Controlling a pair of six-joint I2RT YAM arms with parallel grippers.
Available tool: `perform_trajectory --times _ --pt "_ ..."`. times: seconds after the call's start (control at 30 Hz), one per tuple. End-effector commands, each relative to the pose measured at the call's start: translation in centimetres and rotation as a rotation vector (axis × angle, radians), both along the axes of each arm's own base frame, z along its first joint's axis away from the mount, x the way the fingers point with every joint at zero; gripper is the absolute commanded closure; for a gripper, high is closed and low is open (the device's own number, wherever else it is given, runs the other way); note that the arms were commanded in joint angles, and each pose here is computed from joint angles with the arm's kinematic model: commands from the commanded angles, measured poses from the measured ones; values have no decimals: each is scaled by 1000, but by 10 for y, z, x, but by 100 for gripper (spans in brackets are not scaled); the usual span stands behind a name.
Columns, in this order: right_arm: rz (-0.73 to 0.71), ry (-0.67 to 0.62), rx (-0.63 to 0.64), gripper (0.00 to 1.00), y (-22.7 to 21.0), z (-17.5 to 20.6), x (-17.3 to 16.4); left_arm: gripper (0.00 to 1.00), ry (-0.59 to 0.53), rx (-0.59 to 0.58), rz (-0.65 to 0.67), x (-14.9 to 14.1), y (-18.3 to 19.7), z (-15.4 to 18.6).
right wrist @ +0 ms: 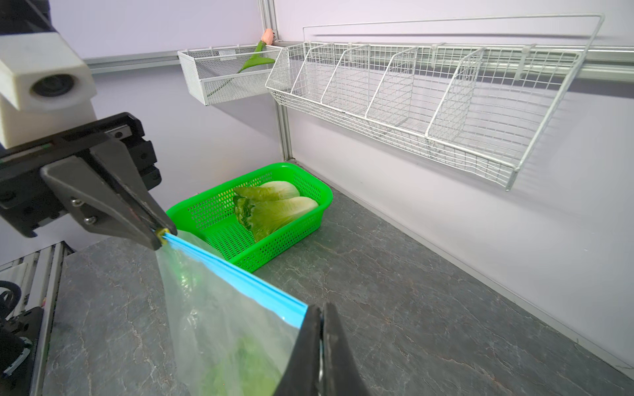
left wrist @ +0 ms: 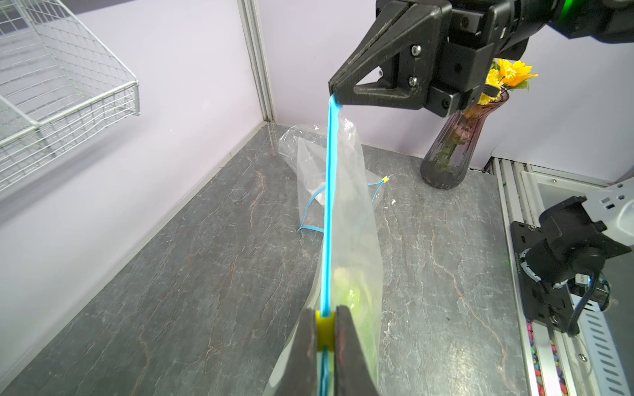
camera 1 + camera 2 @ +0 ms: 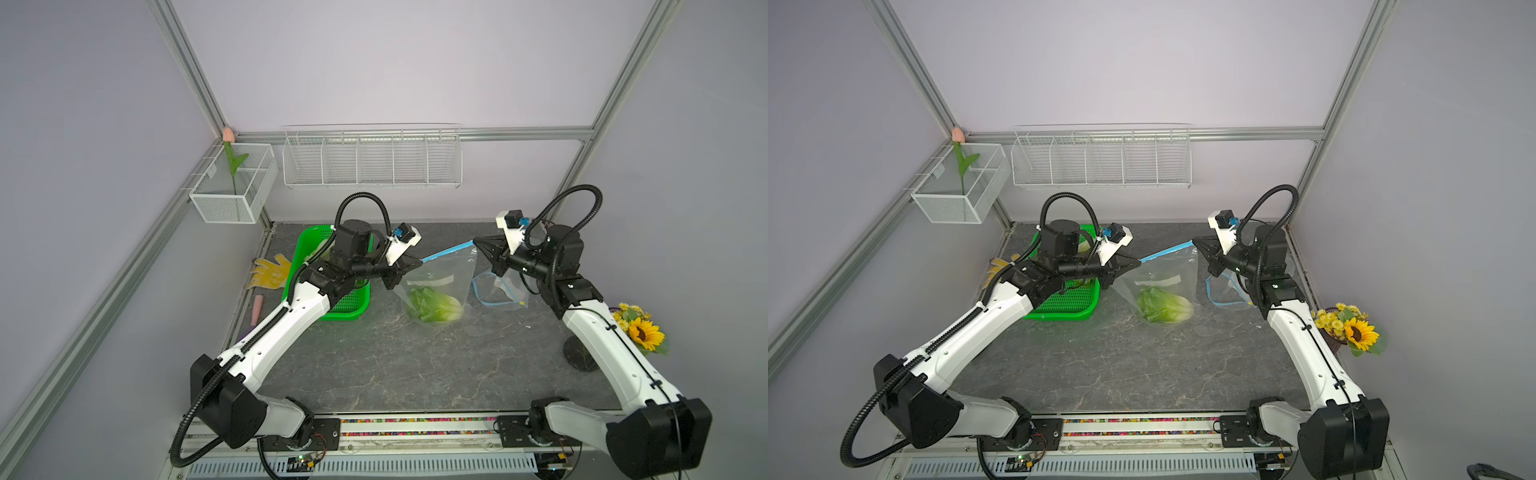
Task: Open the zip-top bag and take out the chinese cabbages
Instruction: Unzip the zipper on the zipper food storage bag.
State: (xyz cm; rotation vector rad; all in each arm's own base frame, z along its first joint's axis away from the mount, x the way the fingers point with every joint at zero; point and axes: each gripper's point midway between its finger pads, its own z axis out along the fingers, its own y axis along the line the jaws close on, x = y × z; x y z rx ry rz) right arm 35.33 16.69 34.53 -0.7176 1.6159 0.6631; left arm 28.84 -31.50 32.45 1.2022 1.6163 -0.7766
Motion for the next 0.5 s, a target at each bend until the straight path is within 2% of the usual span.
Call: perform_trajectory --times 0.0,0.37,0.4,0.43,0.47 --pt "-97 -66 1 93 -20 19 19 99 17 43 54 -4 21 -6" --pt "-57 -64 55 93 -16 29 30 99 16 59 116 -11 40 -12" --pt "-30 -61 68 89 -12 31 28 99 14 53 117 -11 40 -11" --pt "8 -66 88 73 -8 33 24 99 12 50 120 -11 40 -11" --pt "48 -69 116 50 -3 36 19 99 11 48 119 -11 40 -11"
